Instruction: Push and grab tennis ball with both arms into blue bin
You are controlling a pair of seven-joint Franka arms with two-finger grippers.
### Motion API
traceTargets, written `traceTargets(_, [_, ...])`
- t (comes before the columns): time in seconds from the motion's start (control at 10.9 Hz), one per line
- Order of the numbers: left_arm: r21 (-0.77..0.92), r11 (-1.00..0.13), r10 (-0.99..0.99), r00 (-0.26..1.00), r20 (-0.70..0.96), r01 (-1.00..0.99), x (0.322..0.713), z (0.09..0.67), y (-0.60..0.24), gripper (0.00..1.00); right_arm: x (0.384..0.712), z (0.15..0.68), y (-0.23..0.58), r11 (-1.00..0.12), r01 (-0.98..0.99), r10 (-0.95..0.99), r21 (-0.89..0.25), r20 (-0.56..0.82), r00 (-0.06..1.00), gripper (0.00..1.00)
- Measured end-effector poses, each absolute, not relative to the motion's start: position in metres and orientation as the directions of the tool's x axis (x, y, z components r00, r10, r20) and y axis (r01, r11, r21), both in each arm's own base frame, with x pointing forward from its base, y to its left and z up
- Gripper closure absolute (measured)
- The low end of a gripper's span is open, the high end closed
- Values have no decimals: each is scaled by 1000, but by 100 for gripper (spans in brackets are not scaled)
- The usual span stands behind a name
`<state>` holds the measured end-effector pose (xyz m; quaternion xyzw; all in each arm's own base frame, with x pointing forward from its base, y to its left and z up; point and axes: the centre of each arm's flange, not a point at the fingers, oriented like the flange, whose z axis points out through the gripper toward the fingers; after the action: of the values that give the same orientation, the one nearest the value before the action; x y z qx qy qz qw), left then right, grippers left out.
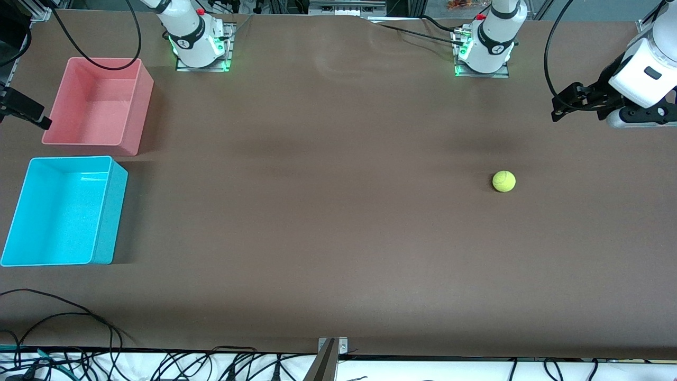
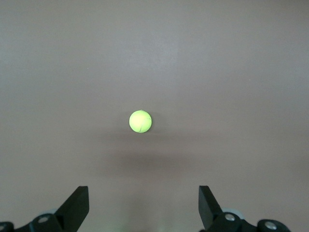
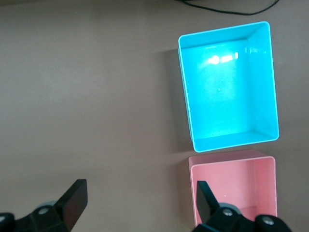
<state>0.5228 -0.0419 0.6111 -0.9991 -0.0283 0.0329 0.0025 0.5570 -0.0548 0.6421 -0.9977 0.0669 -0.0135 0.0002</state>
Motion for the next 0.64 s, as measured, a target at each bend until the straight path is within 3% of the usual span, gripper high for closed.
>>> traceTargets(0.64, [-8, -999, 48, 996, -70, 47, 522, 610, -47, 0, 560, 640, -55, -991, -135, -135, -1, 31, 990, 0])
